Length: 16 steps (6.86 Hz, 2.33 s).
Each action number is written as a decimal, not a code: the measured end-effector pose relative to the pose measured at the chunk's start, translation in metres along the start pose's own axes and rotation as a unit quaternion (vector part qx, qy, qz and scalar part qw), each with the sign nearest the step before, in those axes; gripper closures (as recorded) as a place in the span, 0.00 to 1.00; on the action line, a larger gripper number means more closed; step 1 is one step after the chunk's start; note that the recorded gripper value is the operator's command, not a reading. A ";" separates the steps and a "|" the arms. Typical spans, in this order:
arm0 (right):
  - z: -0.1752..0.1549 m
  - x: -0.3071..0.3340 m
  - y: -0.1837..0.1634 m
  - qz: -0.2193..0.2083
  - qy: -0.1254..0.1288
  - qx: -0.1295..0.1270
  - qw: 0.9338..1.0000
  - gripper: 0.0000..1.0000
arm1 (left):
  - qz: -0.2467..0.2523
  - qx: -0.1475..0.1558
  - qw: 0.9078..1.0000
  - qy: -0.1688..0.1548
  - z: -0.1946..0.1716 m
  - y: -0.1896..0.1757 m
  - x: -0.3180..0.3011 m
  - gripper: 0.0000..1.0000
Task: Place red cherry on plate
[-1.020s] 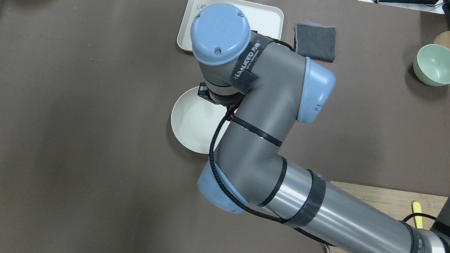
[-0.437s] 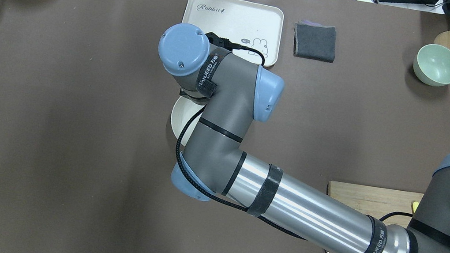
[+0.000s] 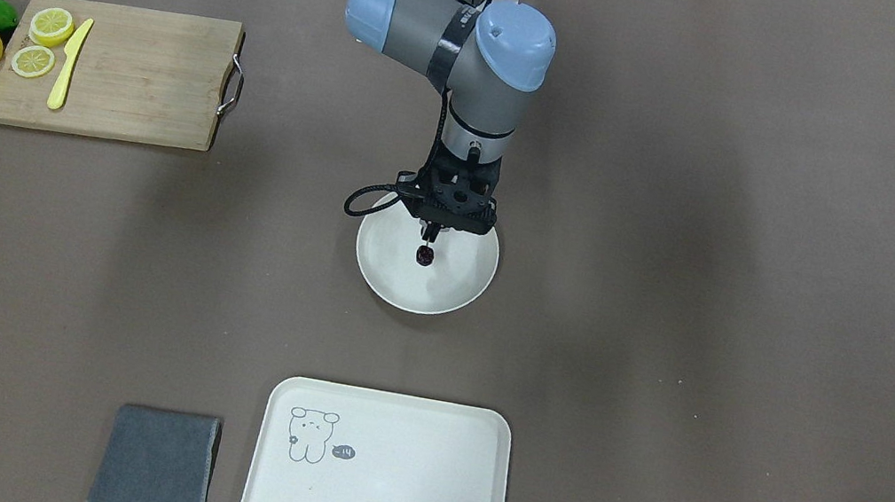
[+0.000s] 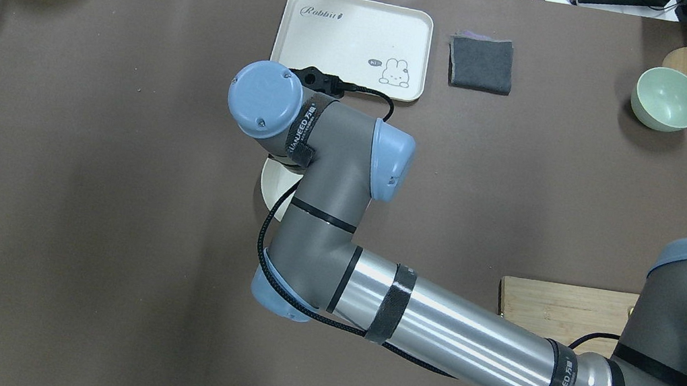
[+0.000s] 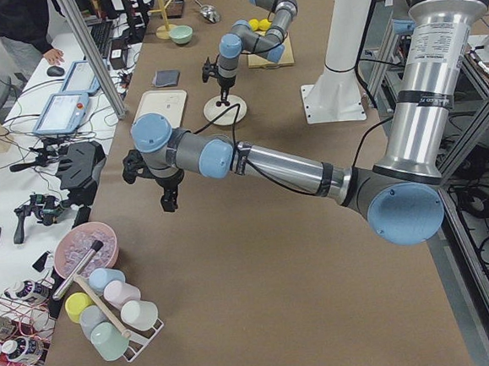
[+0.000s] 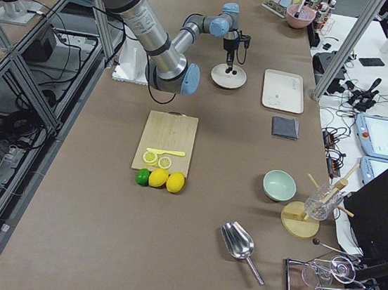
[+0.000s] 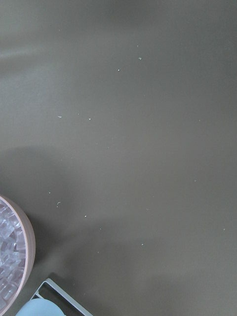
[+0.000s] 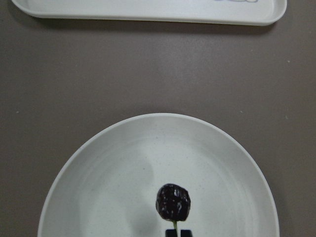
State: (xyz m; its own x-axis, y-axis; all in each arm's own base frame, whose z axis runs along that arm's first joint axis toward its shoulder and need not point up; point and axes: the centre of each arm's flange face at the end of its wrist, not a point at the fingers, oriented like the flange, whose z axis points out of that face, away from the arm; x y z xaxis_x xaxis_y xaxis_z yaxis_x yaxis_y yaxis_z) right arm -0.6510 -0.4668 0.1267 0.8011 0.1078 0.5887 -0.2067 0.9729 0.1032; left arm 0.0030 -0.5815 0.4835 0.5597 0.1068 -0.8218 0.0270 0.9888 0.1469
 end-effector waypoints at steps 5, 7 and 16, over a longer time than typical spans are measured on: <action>0.009 -0.010 0.019 0.023 -0.005 0.004 1.000 0.00 | -0.009 0.000 1.000 -0.001 -0.001 0.011 -0.009 0.01; -0.023 0.001 0.001 0.033 -0.016 -0.009 0.999 0.00 | -0.010 0.001 1.000 -0.001 -0.003 0.018 -0.012 0.01; -0.090 0.590 -0.141 -0.120 -0.044 -0.066 0.990 0.00 | 0.012 -0.001 1.000 -0.018 0.001 0.021 -0.003 0.01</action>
State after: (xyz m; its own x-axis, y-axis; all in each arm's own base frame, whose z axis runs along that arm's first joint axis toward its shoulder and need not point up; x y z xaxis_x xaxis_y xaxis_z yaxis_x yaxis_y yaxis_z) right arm -0.0987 -0.5222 0.3876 0.7654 -0.1416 0.6278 0.0629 0.9873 0.1460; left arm 0.0024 -0.5613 0.4894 0.5896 0.1259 -0.7978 0.0126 0.9862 0.1649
